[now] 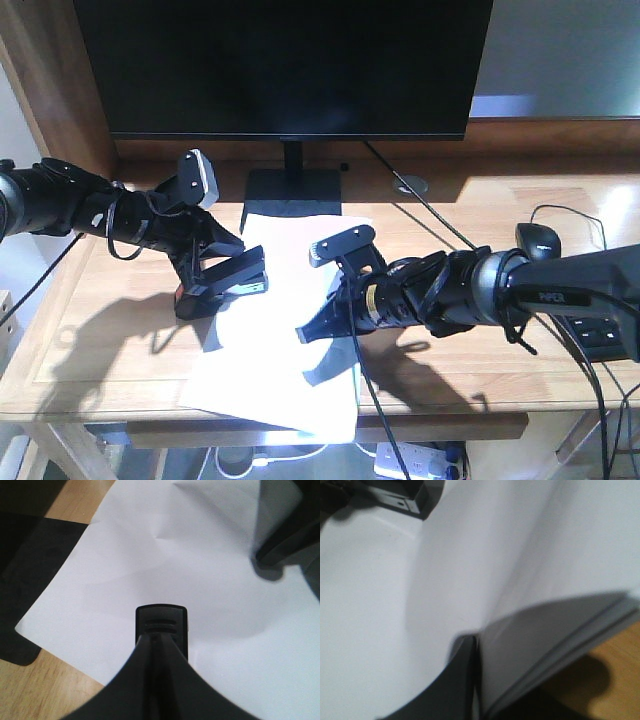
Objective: Grab stapler and paper to desk for stapling
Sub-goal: 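Lower the paper flat onto the desk in front of the stapler, then open the right gripper, release the paper and lift away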
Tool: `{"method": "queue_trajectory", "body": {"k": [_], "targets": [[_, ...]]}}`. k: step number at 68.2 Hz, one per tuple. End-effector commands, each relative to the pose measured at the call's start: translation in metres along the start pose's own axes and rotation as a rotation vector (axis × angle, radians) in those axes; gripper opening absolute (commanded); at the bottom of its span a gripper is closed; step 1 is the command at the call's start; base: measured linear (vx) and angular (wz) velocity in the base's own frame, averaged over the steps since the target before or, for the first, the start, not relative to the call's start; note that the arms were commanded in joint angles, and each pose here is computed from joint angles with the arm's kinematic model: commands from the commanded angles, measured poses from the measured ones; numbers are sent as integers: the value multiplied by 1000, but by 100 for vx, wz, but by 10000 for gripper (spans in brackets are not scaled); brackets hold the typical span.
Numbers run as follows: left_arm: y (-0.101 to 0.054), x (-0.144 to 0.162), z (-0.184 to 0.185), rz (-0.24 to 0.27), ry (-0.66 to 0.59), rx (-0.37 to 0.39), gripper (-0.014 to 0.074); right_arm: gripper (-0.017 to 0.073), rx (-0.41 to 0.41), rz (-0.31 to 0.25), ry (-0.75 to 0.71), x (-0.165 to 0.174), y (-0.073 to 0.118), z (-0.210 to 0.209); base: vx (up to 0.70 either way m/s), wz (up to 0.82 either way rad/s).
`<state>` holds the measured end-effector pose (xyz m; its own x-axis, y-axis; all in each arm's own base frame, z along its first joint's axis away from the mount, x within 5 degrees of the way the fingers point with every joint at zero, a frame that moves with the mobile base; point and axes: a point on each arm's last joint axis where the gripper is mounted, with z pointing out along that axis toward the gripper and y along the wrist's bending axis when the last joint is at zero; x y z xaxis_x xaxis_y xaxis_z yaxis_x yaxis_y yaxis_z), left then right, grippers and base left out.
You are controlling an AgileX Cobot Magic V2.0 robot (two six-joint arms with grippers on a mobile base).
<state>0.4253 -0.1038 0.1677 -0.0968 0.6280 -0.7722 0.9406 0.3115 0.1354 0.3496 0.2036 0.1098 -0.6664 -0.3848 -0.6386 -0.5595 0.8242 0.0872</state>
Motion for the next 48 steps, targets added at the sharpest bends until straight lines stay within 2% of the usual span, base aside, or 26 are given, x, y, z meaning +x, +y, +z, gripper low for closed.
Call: {"method": "queue_trajectory", "body": {"k": [1,12,19,27,35,48], "targets": [[3,-31,-16,17,-81,-37,-6,64,55,-51,-84,-25,-3,-13,0,0],[3,-31,-16,17,-81,-37,-6,165,66,-42,-102,-32,-5,-8,0,0],[3,-31,-16,17,-81,-37,-6,266,72,-25,-115,-37,-6,-5,0,0],[3,-31,-16,17,-81,-37,-6,388,106,-7,-130,-41,-10,-2,0,0],[3,-31,-16,17,-81,-37,-6,487,177,34,-149,-43,-16,-3,0,0],[3,-31,-16,17,-81,-37,-6,543,270,82,-181,-45,-25,-8,0,0]]}}
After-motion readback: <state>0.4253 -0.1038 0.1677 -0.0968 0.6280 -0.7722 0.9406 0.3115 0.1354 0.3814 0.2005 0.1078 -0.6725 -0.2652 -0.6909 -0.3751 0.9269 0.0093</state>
